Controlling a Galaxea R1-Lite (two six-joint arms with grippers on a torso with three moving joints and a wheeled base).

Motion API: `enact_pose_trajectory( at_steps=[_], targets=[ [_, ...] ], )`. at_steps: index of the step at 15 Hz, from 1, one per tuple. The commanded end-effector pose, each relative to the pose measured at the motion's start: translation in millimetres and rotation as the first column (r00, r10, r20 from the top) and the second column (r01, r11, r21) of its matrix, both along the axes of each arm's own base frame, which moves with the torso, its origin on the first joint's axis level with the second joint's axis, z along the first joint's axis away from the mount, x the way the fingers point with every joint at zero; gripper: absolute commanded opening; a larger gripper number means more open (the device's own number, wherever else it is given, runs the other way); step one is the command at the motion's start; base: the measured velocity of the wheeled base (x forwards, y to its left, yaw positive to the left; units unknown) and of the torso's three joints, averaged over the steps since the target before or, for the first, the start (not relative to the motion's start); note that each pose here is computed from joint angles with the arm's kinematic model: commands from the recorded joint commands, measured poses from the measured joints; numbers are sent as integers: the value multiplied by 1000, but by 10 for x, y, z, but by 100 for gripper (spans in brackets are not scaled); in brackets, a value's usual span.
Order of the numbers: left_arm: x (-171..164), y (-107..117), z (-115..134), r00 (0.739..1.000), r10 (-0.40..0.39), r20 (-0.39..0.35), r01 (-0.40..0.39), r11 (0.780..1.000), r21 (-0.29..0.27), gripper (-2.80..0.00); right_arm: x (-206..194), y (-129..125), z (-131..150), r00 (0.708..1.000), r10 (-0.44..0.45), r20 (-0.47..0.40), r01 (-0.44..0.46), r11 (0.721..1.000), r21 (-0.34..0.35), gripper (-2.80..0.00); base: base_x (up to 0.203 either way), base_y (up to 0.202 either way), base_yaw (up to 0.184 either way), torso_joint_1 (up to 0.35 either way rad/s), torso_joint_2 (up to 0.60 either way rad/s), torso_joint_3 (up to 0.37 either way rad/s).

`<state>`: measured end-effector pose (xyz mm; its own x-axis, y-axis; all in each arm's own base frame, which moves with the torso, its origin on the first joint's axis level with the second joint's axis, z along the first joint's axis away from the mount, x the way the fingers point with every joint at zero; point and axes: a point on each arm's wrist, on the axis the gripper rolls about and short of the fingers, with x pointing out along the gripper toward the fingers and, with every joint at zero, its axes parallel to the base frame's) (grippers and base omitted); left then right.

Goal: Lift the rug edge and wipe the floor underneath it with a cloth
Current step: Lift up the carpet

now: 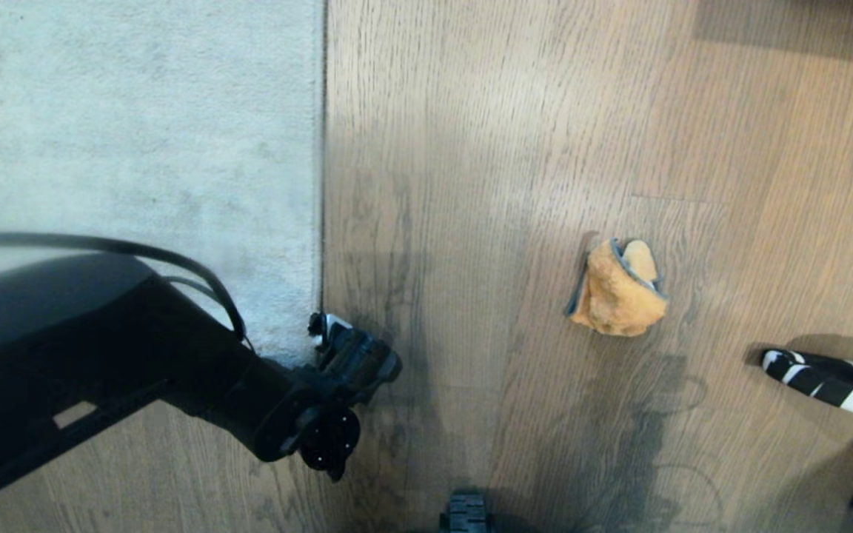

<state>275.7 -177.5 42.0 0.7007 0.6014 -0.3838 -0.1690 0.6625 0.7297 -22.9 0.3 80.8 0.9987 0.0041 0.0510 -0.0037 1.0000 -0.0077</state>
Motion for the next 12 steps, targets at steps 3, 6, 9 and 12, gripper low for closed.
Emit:
enact_pose_trajectory(
  at_steps=[3,6,9,12],
  targets=[
    [116,-103,-101,998,1,69,2,999,-41,0,0,0,1,1000,-1,1,1,1000,0,-280,0,0,0,0,0,0],
    [178,-183,-108,996,-6,85,10,999,-53,0,0,0,1,1000,1,1,-1,1000,0,-280,0,0,0,0,0,0],
    [200,-269,-102,995,-19,98,25,998,-62,0,0,0,1,1000,-1,1,1,1000,0,-280,0,0,0,0,0,0],
    [176,-270,-107,995,-23,95,28,998,-58,0,0,0,1,1000,0,1,0,1000,0,-280,0,0,0,0,0,0]
  ],
)
